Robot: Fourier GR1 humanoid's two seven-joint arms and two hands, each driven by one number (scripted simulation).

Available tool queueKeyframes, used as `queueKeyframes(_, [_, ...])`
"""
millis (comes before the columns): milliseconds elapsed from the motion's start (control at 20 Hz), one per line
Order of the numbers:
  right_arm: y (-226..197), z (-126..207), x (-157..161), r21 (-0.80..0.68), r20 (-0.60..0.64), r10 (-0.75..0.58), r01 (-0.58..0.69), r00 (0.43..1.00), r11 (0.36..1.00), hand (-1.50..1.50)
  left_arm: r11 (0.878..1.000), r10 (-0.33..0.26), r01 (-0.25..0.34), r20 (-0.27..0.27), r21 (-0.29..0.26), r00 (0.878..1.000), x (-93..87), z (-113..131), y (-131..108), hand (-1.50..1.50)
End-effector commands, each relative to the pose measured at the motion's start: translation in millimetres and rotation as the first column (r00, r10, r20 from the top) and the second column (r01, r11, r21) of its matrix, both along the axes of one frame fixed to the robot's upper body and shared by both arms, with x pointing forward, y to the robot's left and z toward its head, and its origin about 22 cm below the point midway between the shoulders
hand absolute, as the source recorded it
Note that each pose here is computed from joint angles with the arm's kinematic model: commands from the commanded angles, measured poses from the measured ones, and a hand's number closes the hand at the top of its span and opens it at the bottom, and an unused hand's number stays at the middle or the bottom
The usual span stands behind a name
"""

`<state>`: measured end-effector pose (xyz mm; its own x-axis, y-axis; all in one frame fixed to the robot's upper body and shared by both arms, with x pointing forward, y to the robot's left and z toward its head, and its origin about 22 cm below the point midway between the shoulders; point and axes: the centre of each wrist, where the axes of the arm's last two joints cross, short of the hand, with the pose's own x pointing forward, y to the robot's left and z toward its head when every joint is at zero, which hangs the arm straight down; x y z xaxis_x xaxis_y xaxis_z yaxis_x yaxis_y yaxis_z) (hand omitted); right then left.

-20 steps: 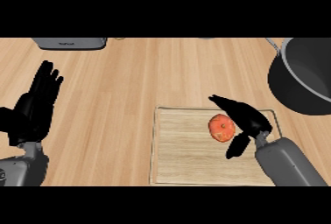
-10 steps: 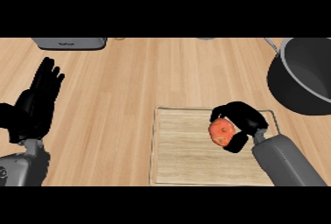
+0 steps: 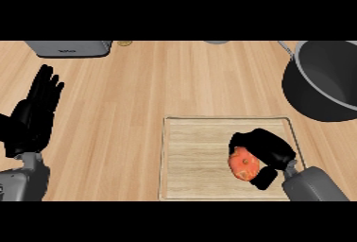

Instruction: Pick the squash from the tray and place it in the pot

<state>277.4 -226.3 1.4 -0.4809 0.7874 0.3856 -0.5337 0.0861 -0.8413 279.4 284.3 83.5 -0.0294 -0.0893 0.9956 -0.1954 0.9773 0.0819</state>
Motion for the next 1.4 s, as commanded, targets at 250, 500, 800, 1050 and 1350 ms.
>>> queueKeyframes(250, [-71.2,21.7,-118.4,0.002,0.009,0.343,-0.343,0.939,0.939,1.5,0.999,0.044,-0.044,-0.006,0.011,0.999,-14.9,-4.3,17.0,0.0])
queueKeyframes(500, [-109.4,56.2,-141.3,0.085,0.097,0.236,-0.244,0.967,0.966,1.5,1.0,0.016,-0.016,0.0,-0.014,1.0,-6.3,7.8,3.9,0.0])
queueKeyframes(800, [-115.2,95.2,-141.4,0.437,0.281,-0.051,-0.08,0.958,0.896,1.5,1.0,0.027,-0.027,0.001,0.009,1.0,-11.2,-5.3,8.4,0.0])
queueKeyframes(1050, [-146.5,126.9,-141.5,0.572,0.369,-0.274,0.016,0.888,0.82,1.5,1.0,0.021,-0.021,0.008,-0.02,1.0,-1.4,6.9,-5.5,0.0])
queueKeyframes(1350, [-187.2,165.6,-132.0,0.606,0.374,-0.435,0.139,0.819,0.783,1.5,1.0,-0.003,0.003,0.0,0.002,1.0,-12.4,-6.8,10.8,0.0])
